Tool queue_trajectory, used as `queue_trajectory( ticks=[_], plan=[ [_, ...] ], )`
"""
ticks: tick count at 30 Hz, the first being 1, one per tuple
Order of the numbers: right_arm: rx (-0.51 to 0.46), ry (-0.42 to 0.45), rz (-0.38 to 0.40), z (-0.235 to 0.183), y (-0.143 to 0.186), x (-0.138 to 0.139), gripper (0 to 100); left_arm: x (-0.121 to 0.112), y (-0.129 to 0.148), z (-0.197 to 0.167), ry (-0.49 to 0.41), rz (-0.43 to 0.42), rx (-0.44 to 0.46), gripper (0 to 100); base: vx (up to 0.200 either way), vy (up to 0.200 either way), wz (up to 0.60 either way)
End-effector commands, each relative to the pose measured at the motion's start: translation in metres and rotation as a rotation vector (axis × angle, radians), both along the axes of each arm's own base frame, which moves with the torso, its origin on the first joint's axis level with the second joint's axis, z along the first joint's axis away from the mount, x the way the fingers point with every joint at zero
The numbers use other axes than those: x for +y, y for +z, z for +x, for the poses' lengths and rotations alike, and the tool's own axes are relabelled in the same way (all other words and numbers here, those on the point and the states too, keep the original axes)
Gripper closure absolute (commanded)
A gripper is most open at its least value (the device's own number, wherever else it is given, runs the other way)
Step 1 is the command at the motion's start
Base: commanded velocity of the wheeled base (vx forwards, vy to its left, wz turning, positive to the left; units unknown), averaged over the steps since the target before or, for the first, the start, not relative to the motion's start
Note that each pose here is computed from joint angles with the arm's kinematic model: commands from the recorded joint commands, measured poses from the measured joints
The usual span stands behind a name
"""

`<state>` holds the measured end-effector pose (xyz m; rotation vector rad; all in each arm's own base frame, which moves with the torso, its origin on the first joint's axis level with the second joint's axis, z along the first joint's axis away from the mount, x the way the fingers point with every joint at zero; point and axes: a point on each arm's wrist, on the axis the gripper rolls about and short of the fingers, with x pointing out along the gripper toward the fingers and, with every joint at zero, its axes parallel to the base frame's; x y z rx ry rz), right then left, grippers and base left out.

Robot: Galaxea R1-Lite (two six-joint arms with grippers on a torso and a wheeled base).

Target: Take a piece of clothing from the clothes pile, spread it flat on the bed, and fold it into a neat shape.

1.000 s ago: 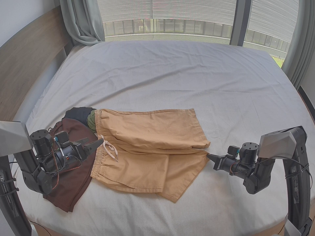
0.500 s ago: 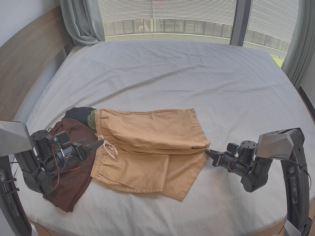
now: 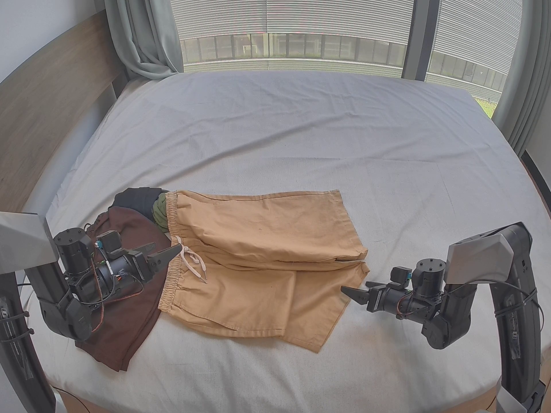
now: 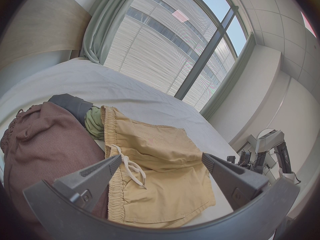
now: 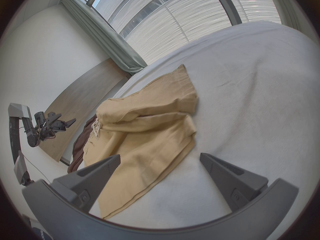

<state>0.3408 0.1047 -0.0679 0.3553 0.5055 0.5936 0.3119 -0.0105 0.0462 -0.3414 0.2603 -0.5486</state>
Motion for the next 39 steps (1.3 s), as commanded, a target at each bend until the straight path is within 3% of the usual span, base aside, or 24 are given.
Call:
queue_trajectory(
  ticks=[1,9,24,25,39],
  plan=[
    [0.03,0.03,0.003,-0.005,-0.008,0.007,0,0.0,0.001,0.0,0.0,0.0,-0.003,0,0.0,0.0,0.0],
    [0.064,0.07,0.039,-0.009,-0.012,0.024,0,0.001,0.002,0.001,0.003,-0.002,-0.008,0,0.0,0.0,0.0],
    [0.079,0.105,0.044,-0.015,-0.012,0.029,0,0.002,0.002,0.001,0.006,-0.002,-0.011,0,0.0,0.0,0.0],
    [0.08,0.105,0.043,-0.015,-0.013,0.029,100,0.002,0.003,0.001,0.006,-0.002,-0.013,0,0.0,0.0,0.0],
    [0.065,0.083,0.04,-0.013,-0.007,0.024,100,0.003,0.0,0.001,0.009,-0.002,-0.002,0,0.0,0.0,0.0]
  ],
)
